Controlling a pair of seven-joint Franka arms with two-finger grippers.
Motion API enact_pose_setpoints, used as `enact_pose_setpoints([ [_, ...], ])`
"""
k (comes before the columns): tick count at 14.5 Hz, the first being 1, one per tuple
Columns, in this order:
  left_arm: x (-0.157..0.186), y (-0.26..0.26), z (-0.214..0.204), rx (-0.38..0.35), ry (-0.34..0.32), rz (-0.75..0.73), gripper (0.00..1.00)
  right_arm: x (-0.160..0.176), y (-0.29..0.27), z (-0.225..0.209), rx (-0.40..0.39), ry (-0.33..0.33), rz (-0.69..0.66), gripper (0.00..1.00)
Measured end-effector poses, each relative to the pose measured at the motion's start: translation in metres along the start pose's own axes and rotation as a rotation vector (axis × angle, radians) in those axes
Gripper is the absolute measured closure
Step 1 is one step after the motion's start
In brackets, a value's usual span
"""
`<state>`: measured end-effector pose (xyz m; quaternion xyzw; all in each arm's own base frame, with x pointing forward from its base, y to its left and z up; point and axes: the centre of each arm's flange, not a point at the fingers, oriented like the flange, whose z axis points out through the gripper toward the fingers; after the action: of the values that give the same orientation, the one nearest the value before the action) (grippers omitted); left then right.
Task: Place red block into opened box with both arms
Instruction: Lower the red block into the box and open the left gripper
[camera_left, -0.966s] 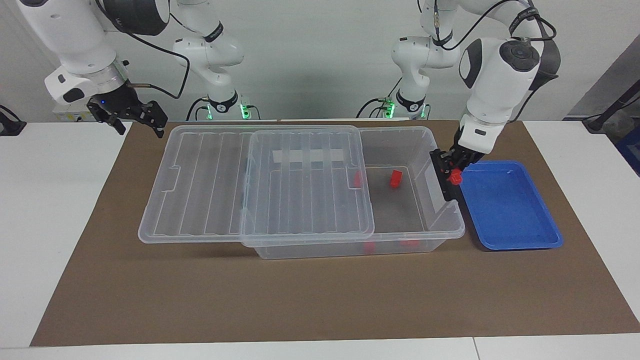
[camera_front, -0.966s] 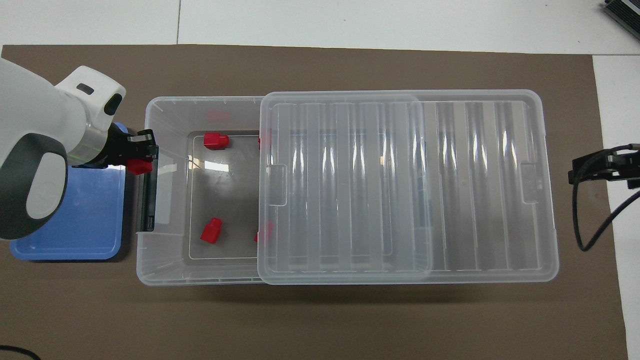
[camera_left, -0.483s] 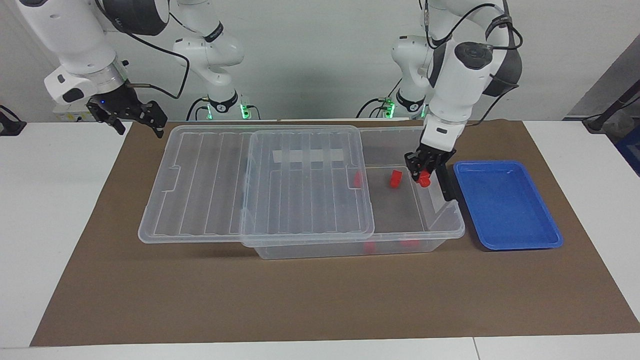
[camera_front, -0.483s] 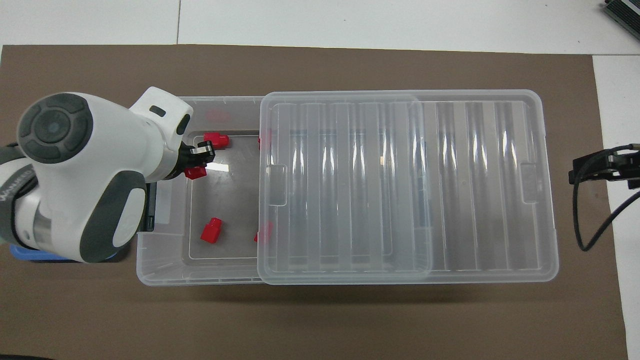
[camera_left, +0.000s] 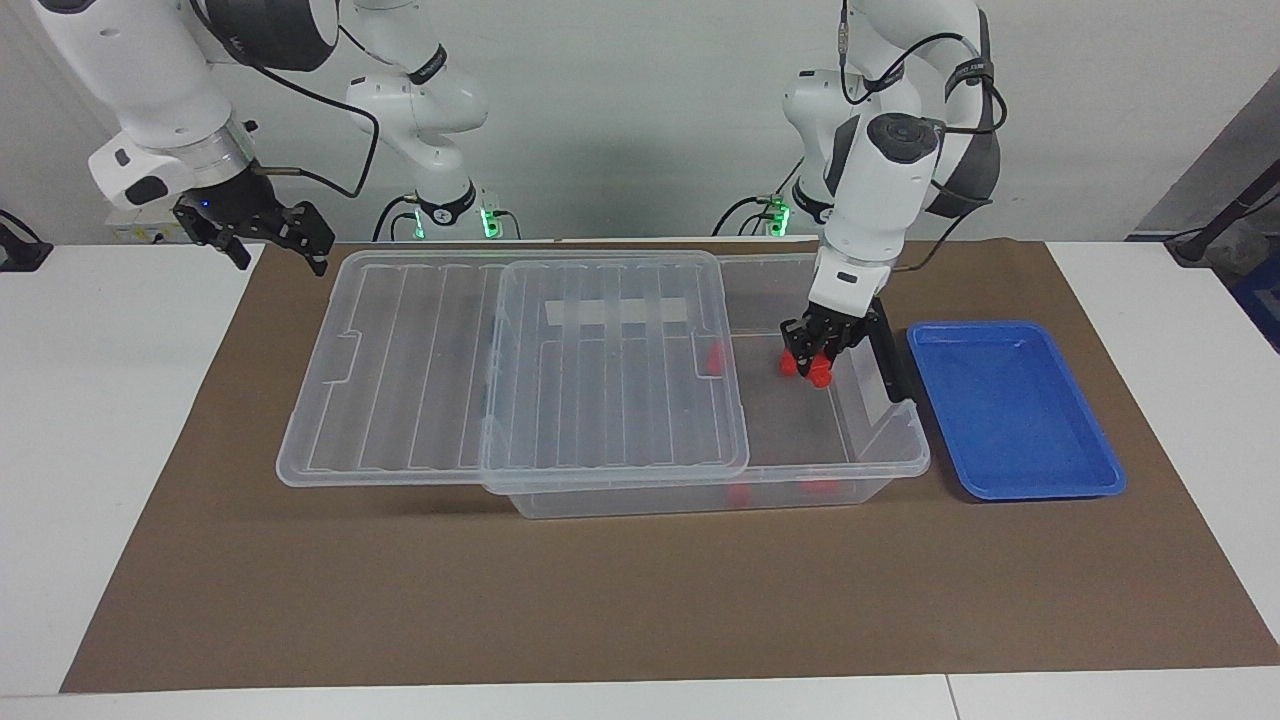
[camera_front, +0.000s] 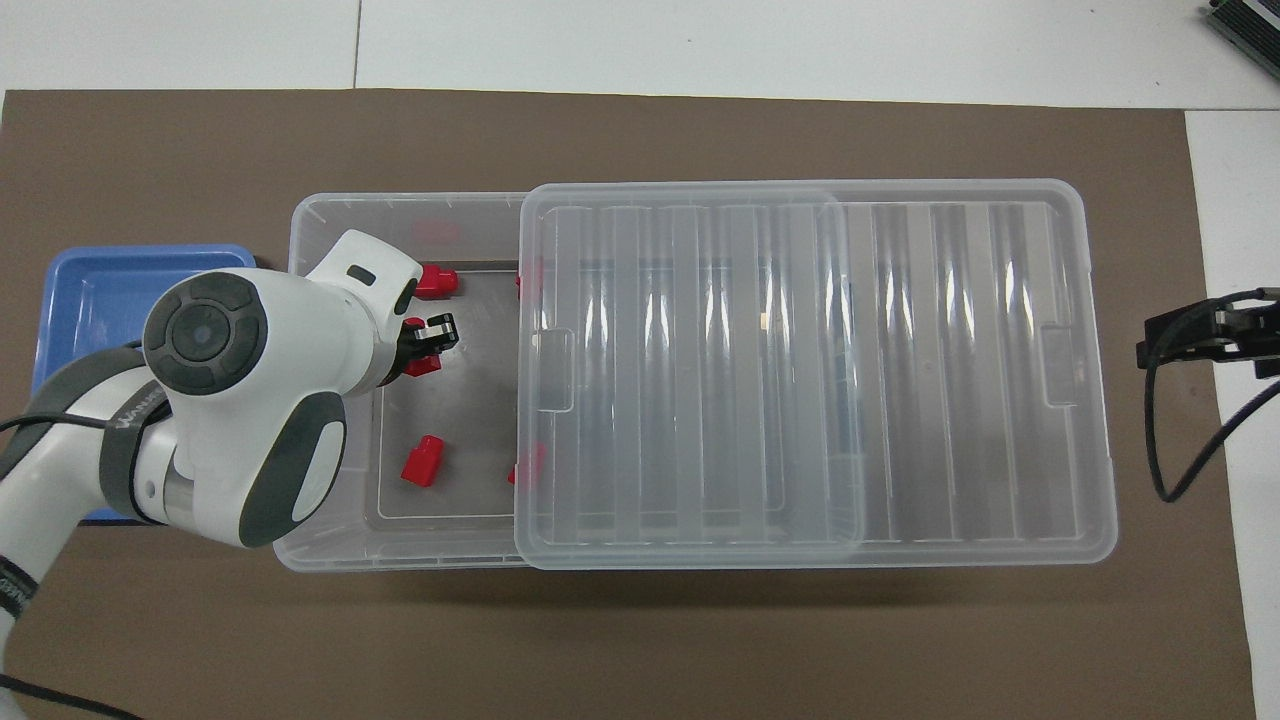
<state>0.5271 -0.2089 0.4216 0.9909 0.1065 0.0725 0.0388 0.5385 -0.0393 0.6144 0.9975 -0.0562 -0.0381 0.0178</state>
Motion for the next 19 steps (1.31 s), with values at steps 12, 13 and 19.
enact_pose_setpoints([
  [12, -0.025, 0.004, 0.08, 0.004, -0.018, 0.032, 0.66, 0.0, 0.0, 0.0, 0.0, 0.0, 0.0, 0.0],
  [13, -0.025, 0.004, 0.084, 0.004, -0.019, 0.032, 0.66, 0.0, 0.0, 0.0, 0.0, -0.001, 0.0, 0.0],
  [19, -0.024, 0.004, 0.112, 0.001, -0.016, 0.031, 0.66, 0.0, 0.0, 0.001, 0.0, -0.002, 0.0, 0.0],
])
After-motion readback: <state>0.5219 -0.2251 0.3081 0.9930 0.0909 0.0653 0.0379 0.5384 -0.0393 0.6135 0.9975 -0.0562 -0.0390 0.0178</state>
